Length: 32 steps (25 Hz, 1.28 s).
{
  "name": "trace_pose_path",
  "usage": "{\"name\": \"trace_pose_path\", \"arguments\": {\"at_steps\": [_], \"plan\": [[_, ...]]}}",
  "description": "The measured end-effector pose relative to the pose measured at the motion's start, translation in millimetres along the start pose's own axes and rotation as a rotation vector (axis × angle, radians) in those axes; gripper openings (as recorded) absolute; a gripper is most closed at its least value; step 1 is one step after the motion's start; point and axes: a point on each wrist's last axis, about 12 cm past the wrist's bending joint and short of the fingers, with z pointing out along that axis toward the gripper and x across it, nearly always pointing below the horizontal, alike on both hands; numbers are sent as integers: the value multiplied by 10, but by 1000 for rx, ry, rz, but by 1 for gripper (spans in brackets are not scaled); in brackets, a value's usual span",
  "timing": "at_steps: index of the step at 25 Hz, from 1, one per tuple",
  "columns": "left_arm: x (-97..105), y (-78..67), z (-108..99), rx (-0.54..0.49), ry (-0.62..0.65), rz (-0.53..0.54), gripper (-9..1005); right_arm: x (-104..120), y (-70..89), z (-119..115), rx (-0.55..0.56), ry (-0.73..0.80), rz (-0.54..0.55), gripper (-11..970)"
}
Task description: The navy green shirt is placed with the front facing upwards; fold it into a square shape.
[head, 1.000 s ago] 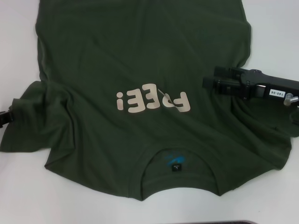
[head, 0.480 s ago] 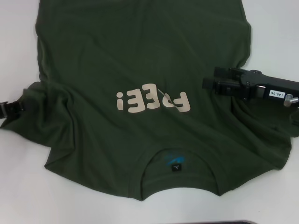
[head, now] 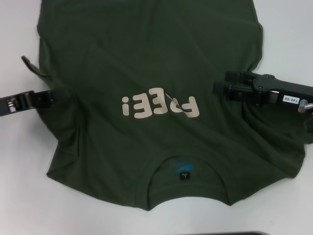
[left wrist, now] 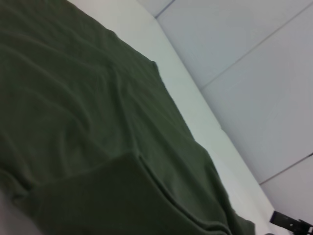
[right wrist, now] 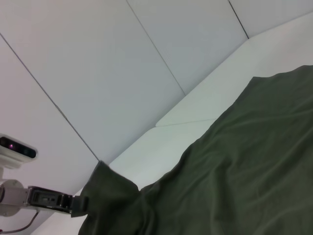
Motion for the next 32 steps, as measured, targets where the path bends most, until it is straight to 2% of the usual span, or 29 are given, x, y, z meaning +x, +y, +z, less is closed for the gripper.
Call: {"name": "trace_pose_path", "arguments": {"at_steps": [8,19,24,32], "plan": [[17,-101,270,53,4,3,8,4,1,-6,0,0,0,916],[100,-125,561,63,67,-9,14,5,-2,-15,2,0,0,916],[120,-133,614,63,73,-11,119,5,-2,-15,2,0,0,916],[107,-126,633,53,68,-9,384,5,1,-15,-1,0,0,916]]}}
